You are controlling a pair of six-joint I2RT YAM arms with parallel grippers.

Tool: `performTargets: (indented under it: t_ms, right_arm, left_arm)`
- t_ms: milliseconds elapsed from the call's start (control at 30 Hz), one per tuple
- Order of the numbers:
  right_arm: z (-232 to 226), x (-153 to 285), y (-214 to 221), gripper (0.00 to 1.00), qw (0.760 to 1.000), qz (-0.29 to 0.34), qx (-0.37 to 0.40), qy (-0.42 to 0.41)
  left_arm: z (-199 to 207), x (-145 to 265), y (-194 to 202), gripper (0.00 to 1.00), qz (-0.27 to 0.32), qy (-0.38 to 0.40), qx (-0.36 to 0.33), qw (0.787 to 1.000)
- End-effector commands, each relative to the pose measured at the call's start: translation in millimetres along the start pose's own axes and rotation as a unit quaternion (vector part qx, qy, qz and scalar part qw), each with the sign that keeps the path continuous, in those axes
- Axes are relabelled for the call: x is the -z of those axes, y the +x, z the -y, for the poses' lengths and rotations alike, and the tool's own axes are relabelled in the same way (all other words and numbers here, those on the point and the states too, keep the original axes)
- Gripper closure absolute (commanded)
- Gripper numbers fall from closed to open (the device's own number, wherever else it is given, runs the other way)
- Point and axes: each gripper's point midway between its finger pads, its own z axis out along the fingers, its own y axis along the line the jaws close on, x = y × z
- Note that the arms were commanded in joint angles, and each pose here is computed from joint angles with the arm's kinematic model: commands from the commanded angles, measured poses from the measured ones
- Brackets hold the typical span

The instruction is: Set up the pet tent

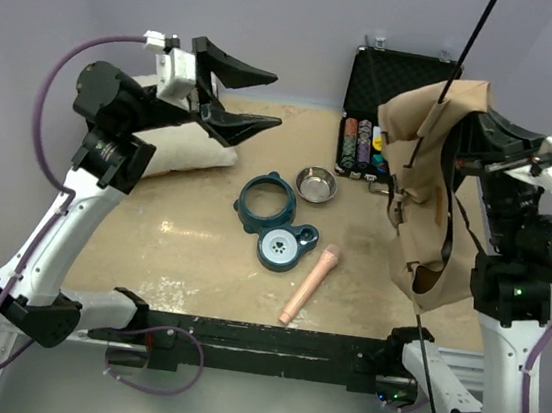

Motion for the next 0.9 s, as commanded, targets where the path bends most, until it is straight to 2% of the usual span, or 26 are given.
performTargets:
  t_ms: [0, 167, 400, 500, 633, 867]
  right_arm:
    - [-11.8, 7.7, 16.4, 1.0, 0.999, -0.009, 0.009, -0.032]
    - [-21.0, 12.4, 34.4, 1.0, 0.998, -0.028, -0.019, -0.049]
    - [-33.5, 7.0, 41.2, 1.0, 0.995, -0.034, -0.048, -0.084]
    - [-38.1, 5.2, 45.4, 1.0, 0.993, -0.038, -0.057, -0.096]
    - [-43.1, 2.8, 48.5, 1.0, 0.991, -0.042, -0.065, -0.107]
    - [-59.5, 6.5, 60.5, 1.0, 0.985, -0.061, -0.074, -0.146]
  left_arm:
    - [26.4, 3.3, -17.8, 0.31, 0.003, 0.065, 0.025, 0.998]
    - [39.6, 2.0, -61.6, 0.29, 0.064, 0.089, 0.057, 0.992]
    - [8.6, -19.5, -124.2, 0.29, 0.144, 0.054, 0.098, 0.983]
    - [6.1, -30.4, -161.2, 0.27, 0.186, 0.057, 0.089, 0.977]
    - [26.3, -46.4, -202.6, 0.25, 0.244, 0.089, 0.077, 0.963]
    - [15.1, -67.7, -197.5, 0.24, 0.277, 0.082, 0.109, 0.951]
